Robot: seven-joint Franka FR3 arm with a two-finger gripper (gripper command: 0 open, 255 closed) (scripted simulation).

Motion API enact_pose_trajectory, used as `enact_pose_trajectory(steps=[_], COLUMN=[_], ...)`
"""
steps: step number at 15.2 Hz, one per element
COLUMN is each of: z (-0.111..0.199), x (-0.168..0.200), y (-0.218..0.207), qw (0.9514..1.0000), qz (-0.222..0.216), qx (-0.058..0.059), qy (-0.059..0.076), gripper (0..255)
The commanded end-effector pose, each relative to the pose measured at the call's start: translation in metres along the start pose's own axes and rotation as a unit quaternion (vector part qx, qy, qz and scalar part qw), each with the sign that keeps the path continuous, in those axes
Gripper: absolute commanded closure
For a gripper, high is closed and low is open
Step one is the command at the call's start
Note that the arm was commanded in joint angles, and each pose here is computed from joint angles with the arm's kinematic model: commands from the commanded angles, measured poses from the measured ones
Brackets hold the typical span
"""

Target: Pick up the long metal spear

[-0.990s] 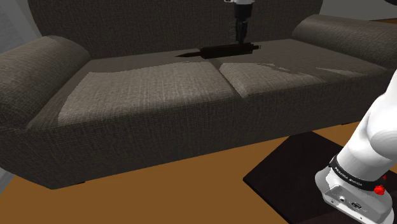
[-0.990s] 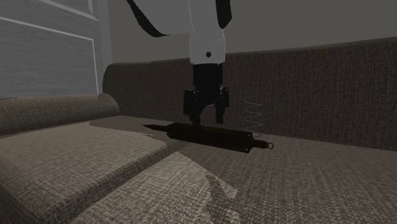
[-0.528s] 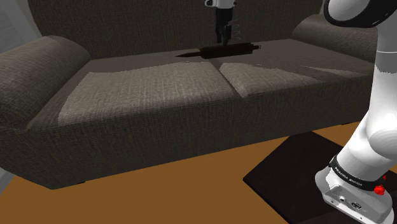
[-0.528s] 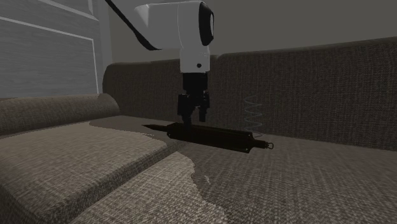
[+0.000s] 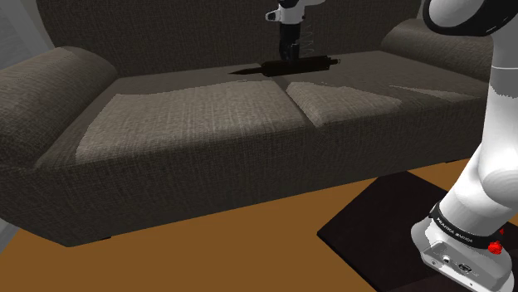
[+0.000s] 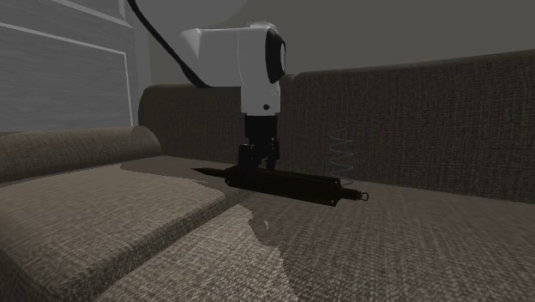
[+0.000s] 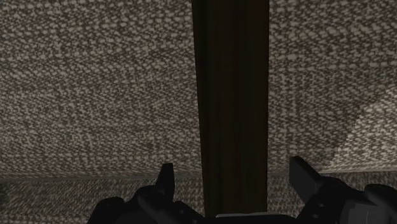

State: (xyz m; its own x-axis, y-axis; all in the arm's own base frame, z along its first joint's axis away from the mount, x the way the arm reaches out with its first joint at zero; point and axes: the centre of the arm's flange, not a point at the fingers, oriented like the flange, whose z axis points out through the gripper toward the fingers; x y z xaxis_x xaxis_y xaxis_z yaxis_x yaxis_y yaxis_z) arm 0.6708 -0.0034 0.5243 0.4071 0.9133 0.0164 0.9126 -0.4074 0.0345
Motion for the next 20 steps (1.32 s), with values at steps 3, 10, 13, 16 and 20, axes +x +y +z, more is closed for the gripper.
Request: enact_pose_trajectory(steps=[3,10,13,16,20], z=[0.002,0.002,-0.009,-0.025,-0.046], x=[0.000,-0.001,0.000,0.000,0.000], y=[0.001,0.001,0.001,0.002,0.002], qw=[1.0000,1.0000,1.0000,1.0000,1.0000], qz=[0.000,0.000,0.000,0.000,0.000], qx=[0.000,0.000,0.000,0.000,0.000], qy=[0.000,0.000,0.000,0.000,0.000], gripper=[255,255,255,255,255])
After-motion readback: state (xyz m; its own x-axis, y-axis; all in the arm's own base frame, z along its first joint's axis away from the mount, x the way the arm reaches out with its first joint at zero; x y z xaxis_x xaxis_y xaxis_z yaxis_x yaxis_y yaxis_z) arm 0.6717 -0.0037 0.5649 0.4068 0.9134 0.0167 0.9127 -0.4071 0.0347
